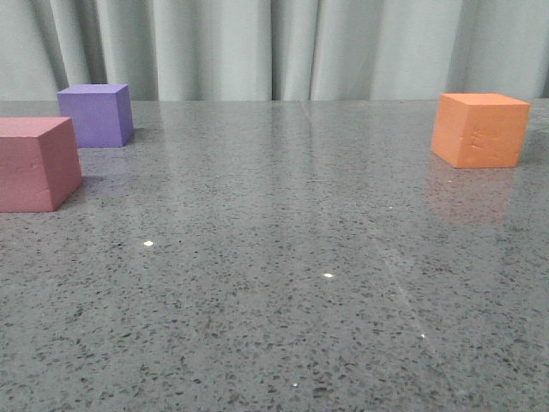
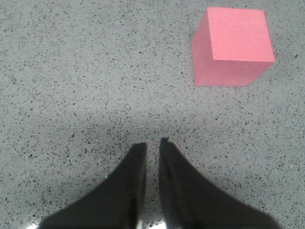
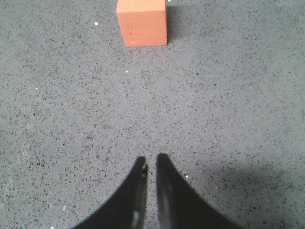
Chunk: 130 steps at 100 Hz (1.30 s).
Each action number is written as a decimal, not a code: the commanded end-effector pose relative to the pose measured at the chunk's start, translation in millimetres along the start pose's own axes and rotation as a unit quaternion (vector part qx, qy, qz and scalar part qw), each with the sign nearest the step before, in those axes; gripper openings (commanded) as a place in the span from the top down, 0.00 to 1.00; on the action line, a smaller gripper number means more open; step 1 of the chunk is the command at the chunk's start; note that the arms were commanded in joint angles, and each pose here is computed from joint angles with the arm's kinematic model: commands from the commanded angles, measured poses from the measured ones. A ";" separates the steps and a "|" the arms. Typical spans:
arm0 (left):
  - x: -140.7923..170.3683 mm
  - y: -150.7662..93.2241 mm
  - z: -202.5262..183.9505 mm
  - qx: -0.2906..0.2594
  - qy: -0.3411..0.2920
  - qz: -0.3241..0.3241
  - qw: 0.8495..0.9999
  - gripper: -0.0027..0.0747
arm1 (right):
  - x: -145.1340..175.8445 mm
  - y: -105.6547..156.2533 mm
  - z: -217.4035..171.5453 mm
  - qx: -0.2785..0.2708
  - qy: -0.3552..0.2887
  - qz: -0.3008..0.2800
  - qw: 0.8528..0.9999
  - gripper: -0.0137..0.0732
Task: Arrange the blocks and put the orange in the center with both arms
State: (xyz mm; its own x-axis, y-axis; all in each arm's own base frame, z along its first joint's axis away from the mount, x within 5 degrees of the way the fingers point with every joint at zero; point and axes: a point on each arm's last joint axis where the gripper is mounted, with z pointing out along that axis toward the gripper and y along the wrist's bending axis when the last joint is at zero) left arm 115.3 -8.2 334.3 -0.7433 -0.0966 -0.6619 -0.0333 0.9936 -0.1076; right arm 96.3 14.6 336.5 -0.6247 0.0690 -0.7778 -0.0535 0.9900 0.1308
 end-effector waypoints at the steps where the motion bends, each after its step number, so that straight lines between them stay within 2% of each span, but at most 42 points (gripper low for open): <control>1: -11.4 -2.4 -6.4 0.010 -0.038 -0.002 0.999 0.60 | -14.5 1.5 -6.1 -0.004 -0.047 -0.002 0.999 0.44; 3: -11.3 -2.5 -6.4 0.011 -0.038 -0.003 0.999 0.53 | -14.5 1.5 -6.1 -0.004 -0.047 -0.002 0.999 0.38; 8: -11.3 -2.5 -6.4 0.011 -0.038 -0.003 0.999 0.37 | -14.7 1.5 -6.1 -0.004 -0.048 -0.002 0.999 0.18; 12: -11.3 -2.5 -6.4 0.011 -0.038 -0.003 0.999 0.25 | -15.1 1.5 -6.2 -0.004 -0.051 -0.002 0.999 0.08; 16: -11.3 -2.5 -6.4 0.011 -0.038 -0.003 0.999 0.14 | -15.5 1.6 -6.2 -0.004 -0.053 -0.002 0.999 0.09; 23: -11.3 -2.5 -6.4 0.011 -0.038 -0.003 0.999 0.06 | -15.9 1.6 -6.3 -0.005 -0.055 -0.002 0.998 0.11; 49: -10.4 -2.4 -6.4 0.010 -0.033 -0.003 0.999 0.09 | -30.1 3.8 -4.4 -0.010 -0.085 -0.001 0.996 0.11; 72: -10.0 -2.7 -6.3 0.012 -0.031 -0.004 0.999 0.09 | -83.0 11.6 10.6 -0.011 -0.078 0.001 0.997 0.11; 106: -9.6 -2.9 -6.3 0.013 -0.029 -0.005 0.999 0.09 | -155.4 20.9 82.3 -0.003 -0.028 -0.013 1.000 0.11; 130: -8.8 -2.9 -6.3 0.013 -0.025 -0.005 1.000 0.09 | -176.3 22.7 138.2 0.003 0.027 -0.016 1.000 0.11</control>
State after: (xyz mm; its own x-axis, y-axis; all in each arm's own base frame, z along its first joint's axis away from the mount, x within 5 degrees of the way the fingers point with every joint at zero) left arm 114.2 -9.0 333.4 -0.7535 -0.0999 -0.6498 -0.0318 0.9928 -0.1157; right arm 300.6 42.4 376.9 -0.7143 0.0363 -0.6989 -0.0553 0.9926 0.1081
